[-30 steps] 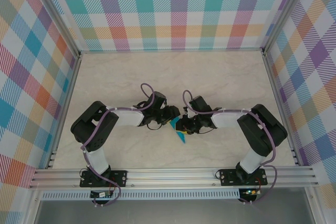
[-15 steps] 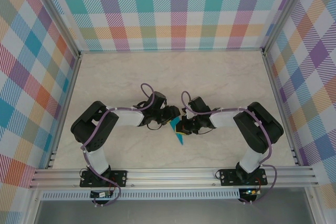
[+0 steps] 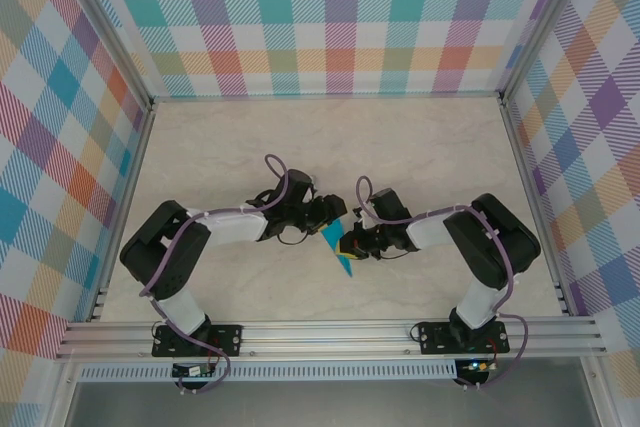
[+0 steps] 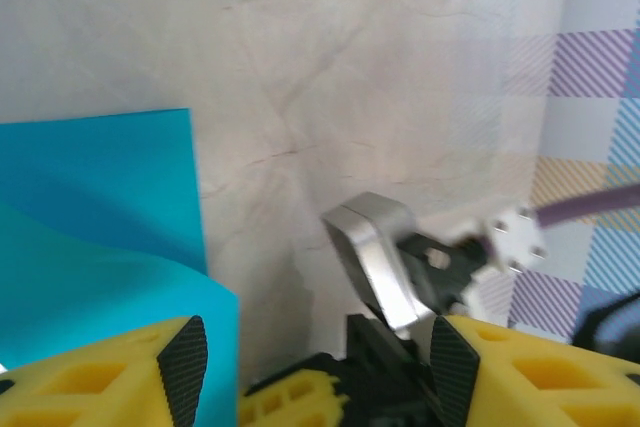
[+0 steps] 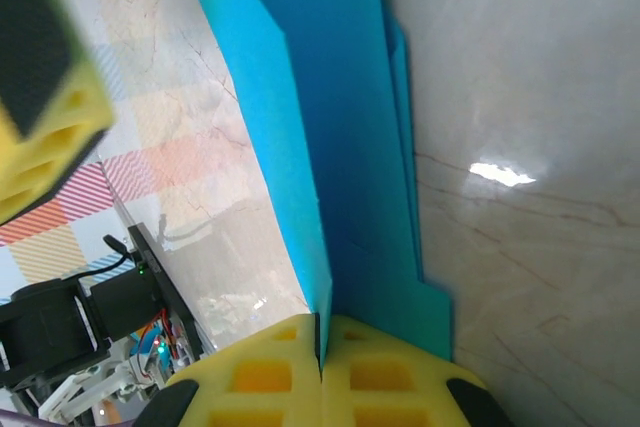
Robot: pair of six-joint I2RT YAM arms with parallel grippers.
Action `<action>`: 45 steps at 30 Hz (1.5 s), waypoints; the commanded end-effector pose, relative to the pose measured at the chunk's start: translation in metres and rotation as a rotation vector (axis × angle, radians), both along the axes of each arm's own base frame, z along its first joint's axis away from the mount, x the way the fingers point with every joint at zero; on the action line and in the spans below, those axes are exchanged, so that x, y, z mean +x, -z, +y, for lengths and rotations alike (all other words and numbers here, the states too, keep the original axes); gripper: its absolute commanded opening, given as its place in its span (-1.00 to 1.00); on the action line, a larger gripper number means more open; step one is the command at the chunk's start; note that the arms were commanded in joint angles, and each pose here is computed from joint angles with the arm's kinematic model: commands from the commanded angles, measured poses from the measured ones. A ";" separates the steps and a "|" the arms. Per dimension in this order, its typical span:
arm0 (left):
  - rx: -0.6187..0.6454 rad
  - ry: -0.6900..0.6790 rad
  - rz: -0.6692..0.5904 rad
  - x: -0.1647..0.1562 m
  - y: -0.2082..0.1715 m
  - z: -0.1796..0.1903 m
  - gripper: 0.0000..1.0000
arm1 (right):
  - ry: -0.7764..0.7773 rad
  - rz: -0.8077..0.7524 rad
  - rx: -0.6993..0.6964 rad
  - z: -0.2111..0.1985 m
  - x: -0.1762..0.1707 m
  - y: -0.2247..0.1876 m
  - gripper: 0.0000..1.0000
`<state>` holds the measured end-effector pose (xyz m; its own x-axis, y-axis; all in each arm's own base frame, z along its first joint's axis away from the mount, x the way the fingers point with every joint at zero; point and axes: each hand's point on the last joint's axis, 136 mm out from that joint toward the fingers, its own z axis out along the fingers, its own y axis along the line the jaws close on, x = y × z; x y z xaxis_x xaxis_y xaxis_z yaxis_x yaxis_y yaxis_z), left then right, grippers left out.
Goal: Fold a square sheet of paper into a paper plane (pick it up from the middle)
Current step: Fold the wing for the fifth time at the center of the table.
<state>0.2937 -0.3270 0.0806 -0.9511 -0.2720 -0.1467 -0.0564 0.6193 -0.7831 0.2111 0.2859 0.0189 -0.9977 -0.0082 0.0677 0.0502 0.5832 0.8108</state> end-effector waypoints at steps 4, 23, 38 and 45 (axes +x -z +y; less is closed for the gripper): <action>-0.029 0.031 -0.015 -0.012 -0.006 -0.001 0.28 | 0.007 0.066 0.050 0.000 -0.003 0.004 -0.98; -0.057 0.098 0.050 -0.020 0.030 -0.028 0.27 | 0.032 0.118 -0.001 -0.009 -0.007 0.022 -0.97; 0.161 -0.025 0.247 -0.047 0.106 0.019 0.20 | 0.043 0.114 -0.041 -0.013 -0.006 0.009 -0.78; 0.191 -0.017 0.245 -0.049 0.106 0.023 0.19 | 0.047 0.125 -0.058 -0.019 -0.013 0.011 -0.66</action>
